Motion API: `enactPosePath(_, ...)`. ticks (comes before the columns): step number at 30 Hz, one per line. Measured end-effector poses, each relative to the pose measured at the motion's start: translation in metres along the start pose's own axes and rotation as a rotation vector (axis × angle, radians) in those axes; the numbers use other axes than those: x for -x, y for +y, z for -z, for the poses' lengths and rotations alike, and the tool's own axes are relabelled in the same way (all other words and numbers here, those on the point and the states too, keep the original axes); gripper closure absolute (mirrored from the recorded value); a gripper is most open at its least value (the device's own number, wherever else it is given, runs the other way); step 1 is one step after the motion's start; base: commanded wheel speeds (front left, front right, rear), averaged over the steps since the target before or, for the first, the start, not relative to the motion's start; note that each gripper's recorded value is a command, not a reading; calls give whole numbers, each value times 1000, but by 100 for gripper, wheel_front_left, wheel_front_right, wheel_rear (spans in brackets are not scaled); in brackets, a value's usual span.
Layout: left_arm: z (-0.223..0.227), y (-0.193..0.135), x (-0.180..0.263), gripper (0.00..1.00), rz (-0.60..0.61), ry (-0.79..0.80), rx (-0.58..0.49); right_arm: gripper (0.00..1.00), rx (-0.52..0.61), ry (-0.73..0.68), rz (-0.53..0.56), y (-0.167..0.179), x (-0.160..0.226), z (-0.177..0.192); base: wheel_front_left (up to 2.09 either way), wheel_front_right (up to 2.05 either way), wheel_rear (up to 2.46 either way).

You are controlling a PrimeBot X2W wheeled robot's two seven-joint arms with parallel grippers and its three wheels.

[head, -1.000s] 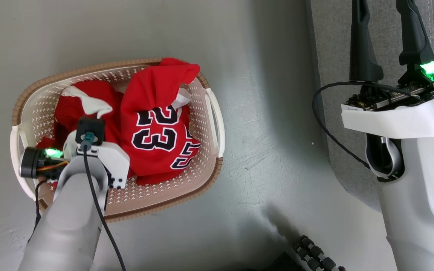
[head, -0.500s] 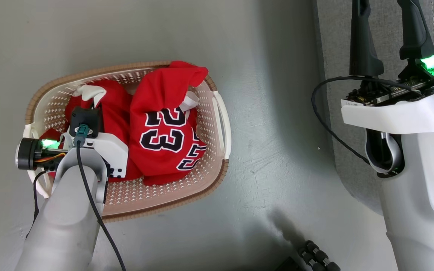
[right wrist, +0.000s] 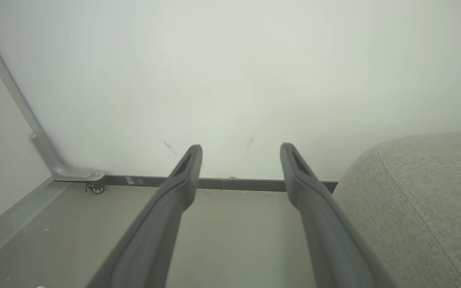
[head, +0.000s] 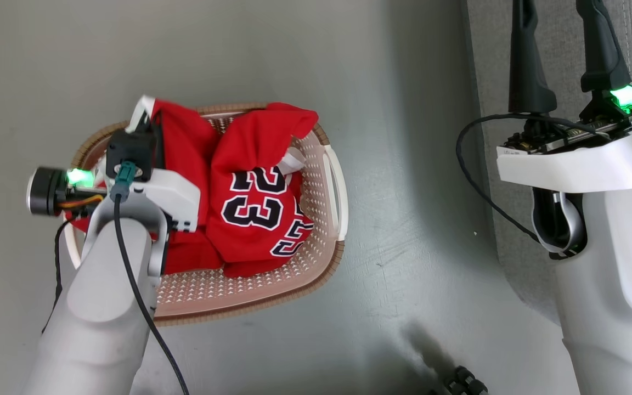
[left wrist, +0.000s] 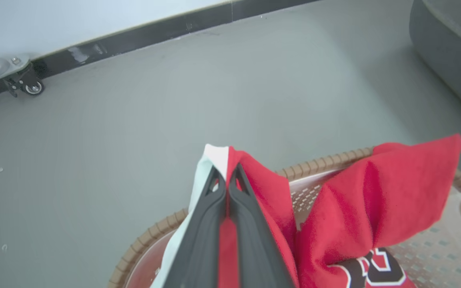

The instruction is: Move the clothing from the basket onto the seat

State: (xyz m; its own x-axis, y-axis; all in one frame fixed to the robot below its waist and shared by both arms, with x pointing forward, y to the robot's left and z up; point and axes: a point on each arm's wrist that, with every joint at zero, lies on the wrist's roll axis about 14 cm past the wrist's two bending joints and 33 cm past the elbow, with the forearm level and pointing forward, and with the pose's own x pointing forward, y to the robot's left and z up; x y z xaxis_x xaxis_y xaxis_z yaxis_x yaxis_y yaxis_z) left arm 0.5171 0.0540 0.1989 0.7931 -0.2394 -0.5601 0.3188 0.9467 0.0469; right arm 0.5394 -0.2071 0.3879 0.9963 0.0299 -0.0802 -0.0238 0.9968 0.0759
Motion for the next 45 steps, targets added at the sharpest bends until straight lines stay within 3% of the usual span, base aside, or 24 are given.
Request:
enactPosePath(9,-75,8,16,100,-19,-220,25,0,16,-19,-44,16,-1,-13,0,0,0)
enactPosePath(18,-144,19,47,100,-50,-417,29,0,0,-25,-158,57,2,-23,0,0,0)
enactPosePath(31,-196,33,97,100,-92,-574,11,0,21,-63,-279,90,12,-51,0,0,0)
enactPosePath(45,-236,44,161,100,-121,-706,7,0,29,-47,-455,135,51,-66,0,0,0)
